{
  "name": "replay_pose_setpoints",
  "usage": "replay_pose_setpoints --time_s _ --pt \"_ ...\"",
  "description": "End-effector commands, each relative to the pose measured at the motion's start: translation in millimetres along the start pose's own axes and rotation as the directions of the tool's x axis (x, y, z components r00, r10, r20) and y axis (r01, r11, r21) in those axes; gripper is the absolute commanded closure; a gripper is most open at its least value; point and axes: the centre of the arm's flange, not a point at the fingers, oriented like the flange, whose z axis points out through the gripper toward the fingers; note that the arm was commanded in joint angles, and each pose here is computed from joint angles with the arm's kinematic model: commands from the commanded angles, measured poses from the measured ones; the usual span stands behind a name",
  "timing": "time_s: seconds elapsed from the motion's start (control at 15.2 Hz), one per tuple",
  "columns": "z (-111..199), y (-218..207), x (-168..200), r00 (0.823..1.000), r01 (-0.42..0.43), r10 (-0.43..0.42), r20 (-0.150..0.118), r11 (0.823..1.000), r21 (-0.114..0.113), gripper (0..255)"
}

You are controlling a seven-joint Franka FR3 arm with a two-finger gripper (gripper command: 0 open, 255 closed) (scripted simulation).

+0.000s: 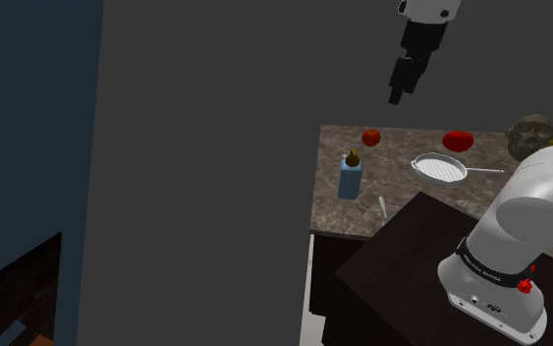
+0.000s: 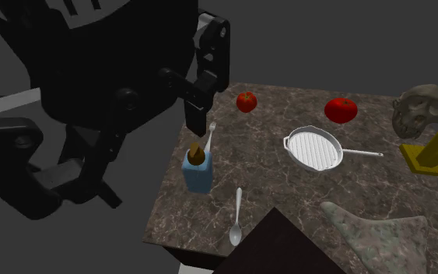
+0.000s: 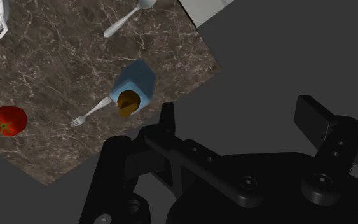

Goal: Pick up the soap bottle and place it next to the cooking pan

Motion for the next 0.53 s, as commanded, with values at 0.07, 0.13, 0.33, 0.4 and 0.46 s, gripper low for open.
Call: replay_pose_setpoints --time_s 0.07,0.13,0.33,0.4,0.46 --pt "10 6 6 1.0 0.001 -0.001 0.002 1.0 -0.001 0" --pt "21 12 12 1.0 0.002 -0.002 0.004 1.0 -0.002 0" --pt "52 30 29 1.0 0.005 -0.005 0.01 1.0 -0.004 0" --pt "62 36 34 1.0 0.006 -0.005 0.012 1.0 -0.005 0" --pt "73 42 40 1.0 0.006 -0.006 0.014 1.0 -0.006 0"
